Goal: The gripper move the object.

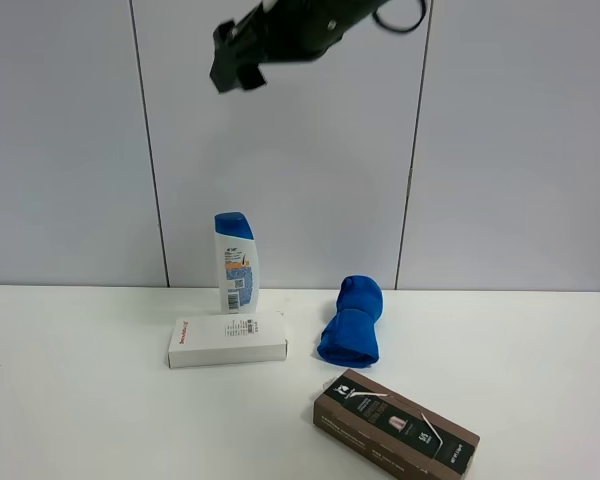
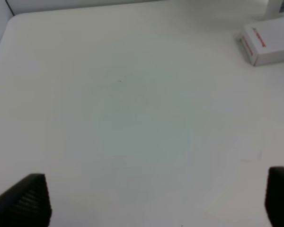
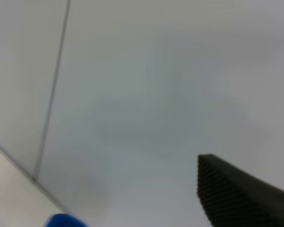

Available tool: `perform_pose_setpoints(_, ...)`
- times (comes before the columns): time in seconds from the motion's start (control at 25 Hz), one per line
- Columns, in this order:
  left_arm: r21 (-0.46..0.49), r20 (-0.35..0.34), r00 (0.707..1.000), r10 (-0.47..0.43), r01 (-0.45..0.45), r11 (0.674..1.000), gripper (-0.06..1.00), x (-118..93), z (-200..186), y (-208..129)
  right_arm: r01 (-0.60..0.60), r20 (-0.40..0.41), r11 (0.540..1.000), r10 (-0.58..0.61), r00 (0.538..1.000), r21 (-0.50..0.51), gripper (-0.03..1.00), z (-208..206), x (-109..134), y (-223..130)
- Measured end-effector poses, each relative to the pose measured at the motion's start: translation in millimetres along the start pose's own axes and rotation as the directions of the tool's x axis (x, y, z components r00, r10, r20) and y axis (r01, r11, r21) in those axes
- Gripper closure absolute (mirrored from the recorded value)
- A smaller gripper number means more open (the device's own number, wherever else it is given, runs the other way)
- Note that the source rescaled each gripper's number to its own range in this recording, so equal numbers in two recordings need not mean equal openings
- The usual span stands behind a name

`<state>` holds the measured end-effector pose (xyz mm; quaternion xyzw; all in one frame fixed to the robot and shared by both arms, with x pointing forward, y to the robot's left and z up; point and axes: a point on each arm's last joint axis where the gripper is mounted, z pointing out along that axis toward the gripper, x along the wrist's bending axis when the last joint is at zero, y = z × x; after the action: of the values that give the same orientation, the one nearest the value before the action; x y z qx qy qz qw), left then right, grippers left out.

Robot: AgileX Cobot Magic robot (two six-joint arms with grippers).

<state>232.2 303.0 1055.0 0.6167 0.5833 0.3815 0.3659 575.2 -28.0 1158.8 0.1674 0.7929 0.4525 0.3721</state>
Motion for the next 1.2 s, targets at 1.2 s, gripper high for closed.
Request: perform_pose_setpoints(1.2,0.0,0.0,1.0,0.0,0.0,1.0,-0.06,0.0,0.0,0.0,-0.494,0.19,0.66,0.478,0.857,0.567,0.35,-224.2,-19.7,-62.5)
